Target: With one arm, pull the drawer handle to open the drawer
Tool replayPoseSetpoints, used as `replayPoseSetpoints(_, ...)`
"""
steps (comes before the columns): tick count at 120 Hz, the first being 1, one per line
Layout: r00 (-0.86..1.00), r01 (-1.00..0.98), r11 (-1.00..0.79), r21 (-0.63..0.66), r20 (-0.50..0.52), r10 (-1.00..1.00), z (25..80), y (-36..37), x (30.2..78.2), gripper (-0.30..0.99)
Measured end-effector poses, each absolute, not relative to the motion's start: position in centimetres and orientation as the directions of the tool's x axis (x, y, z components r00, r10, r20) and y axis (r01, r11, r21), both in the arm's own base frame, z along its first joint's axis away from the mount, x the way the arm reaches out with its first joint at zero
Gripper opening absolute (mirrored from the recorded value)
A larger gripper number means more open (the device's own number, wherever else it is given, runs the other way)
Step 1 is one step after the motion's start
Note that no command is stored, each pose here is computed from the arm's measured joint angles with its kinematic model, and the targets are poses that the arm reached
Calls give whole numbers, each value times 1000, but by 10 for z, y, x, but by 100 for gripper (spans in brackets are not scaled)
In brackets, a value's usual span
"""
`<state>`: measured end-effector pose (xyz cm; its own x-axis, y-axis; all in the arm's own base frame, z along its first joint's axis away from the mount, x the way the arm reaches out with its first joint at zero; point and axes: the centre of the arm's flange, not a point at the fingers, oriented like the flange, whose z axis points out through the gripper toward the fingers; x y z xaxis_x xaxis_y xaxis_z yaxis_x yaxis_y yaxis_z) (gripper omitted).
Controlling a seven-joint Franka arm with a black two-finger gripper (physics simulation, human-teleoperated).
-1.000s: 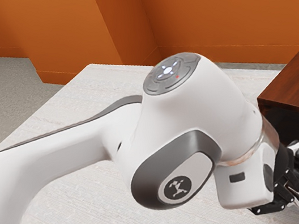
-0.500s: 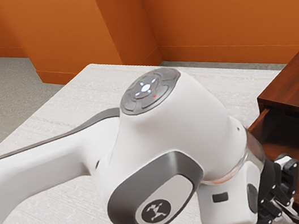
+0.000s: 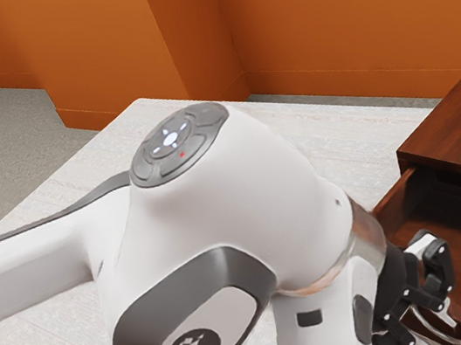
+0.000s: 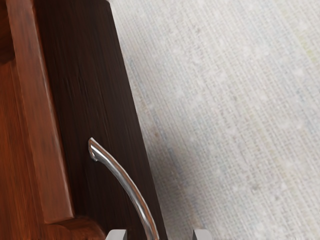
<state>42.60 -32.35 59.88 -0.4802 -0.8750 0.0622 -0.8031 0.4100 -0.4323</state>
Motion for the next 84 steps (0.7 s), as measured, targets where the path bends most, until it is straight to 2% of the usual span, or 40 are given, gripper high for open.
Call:
replayPoseSetpoints(19, -448, -810, 371, -455, 70, -891, 664, -303, 432, 29)
replayPoseSetpoints(34, -353, -884, 297, -362, 100, -930, 701, -248, 478, 46)
replayPoseSetpoints(53, -145, -977, 125, -173, 108, -984, 700, -132, 518, 58)
replayPoseSetpoints(62, -31, -994, 25, -106, 62, -998, 695, -80, 523, 62)
replayPoseSetpoints(84, 146, -989, -146, -4, -3, -989, 681, -9, 528, 66)
